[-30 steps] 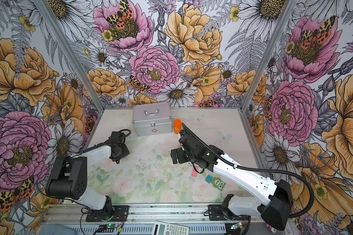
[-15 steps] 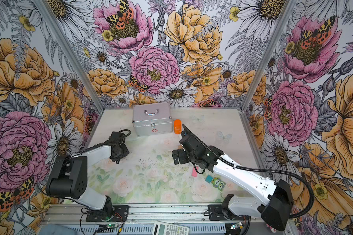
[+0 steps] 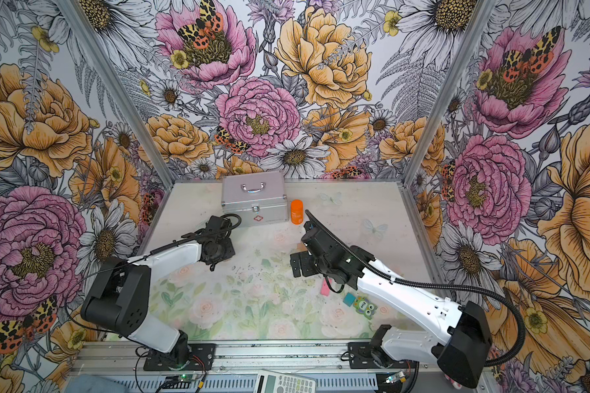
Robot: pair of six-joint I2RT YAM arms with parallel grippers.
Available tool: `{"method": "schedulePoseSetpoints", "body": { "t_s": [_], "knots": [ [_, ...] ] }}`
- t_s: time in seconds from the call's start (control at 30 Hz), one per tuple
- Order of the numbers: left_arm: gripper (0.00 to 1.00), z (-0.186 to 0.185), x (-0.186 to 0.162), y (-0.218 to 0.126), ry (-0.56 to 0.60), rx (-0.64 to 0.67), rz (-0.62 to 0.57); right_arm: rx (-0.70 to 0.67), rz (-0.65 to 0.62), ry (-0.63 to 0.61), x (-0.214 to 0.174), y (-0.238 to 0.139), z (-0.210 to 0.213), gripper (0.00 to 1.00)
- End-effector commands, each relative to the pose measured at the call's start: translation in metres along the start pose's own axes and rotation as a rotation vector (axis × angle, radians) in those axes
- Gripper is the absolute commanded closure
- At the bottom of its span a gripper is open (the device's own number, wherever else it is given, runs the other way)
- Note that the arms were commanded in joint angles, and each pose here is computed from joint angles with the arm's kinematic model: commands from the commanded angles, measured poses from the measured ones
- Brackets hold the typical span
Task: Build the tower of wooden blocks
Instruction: 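Carry the long block toward the crossed blocks with the left gripper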
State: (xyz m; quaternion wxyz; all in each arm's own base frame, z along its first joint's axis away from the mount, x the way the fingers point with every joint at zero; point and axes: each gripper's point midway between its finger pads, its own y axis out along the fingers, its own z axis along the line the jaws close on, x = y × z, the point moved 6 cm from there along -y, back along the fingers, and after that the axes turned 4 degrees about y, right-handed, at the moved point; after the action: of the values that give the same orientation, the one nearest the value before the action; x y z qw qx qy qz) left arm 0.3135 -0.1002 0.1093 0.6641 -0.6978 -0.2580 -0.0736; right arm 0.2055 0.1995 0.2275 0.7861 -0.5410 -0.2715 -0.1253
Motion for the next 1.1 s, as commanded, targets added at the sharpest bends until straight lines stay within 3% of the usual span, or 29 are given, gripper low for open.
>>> {"method": "schedulePoseSetpoints", "body": {
  "t_s": [0.0, 0.27, 0.5, 0.77, 1.07],
  "knots": [
    [0.8, -0.032, 0.008, -0.017, 0.034, -0.016, -0.056, -0.014, -0.05, 0.009, 0.001, -0.013, -0.007, 0.01],
    [0.79, -0.104, 0.013, -0.046, 0.118, -0.144, -0.095, -0.129, -0.094, 0.085, -0.003, -0.03, -0.05, 0.01],
    [0.78, -0.169, 0.005, -0.05, 0.189, -0.237, -0.086, -0.199, -0.153, 0.216, -0.008, -0.048, -0.087, 0.01],
    [0.78, -0.232, -0.024, -0.039, 0.27, -0.316, -0.016, -0.176, -0.16, 0.239, -0.016, -0.058, -0.092, 0.01],
    [0.78, -0.268, -0.041, -0.044, 0.305, -0.358, -0.002, -0.167, -0.173, 0.248, -0.023, -0.063, -0.094, 0.01]
  ]
}}
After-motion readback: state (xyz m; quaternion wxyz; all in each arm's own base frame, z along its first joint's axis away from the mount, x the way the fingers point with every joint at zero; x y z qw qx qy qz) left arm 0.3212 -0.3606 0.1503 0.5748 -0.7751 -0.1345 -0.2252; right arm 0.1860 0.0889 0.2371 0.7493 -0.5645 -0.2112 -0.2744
